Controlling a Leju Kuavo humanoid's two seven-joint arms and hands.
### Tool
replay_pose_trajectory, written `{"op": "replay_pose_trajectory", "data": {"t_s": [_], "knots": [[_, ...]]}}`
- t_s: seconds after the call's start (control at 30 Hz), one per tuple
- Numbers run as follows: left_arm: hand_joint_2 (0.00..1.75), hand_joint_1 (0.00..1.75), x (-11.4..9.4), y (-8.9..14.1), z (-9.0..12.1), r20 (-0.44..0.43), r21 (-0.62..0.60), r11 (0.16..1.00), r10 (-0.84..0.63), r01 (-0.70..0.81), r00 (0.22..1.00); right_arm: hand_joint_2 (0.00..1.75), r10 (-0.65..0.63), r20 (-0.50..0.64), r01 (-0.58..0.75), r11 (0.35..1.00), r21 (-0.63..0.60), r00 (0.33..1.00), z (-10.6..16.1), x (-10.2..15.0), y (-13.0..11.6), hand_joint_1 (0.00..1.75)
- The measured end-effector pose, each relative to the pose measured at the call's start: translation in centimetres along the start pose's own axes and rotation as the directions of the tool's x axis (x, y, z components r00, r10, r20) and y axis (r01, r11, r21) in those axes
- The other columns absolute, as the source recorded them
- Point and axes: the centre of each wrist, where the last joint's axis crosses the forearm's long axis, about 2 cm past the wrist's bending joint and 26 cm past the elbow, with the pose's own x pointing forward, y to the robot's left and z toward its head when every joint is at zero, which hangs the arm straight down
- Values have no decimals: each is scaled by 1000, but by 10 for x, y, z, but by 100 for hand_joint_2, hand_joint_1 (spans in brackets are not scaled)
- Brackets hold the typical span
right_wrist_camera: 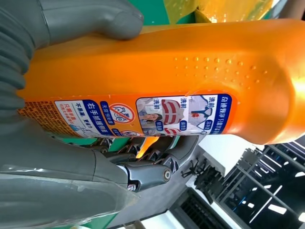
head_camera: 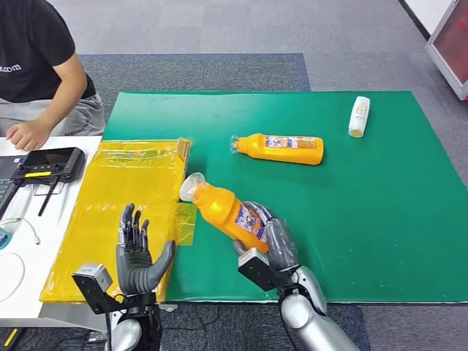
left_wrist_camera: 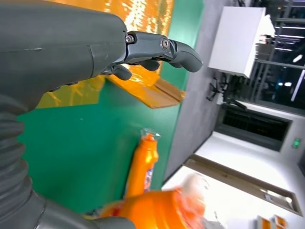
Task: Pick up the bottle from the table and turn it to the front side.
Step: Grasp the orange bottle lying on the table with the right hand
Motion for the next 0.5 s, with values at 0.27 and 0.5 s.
{"op": "replay_pose_trajectory", "data": {"t_s": [0.27, 0.5], "knots": [[175, 0, -9, 1, 1, -49, 13, 1000, -22, 22, 999, 175, -66, 55, 66, 998, -16, 996, -3, 12, -2, 175], [175, 0, -10, -10, -17, -39, -34, 999, 7, -8, 999, 175, -117, 130, 117, 993, 10, 985, -11, 28, -1, 175]]}}
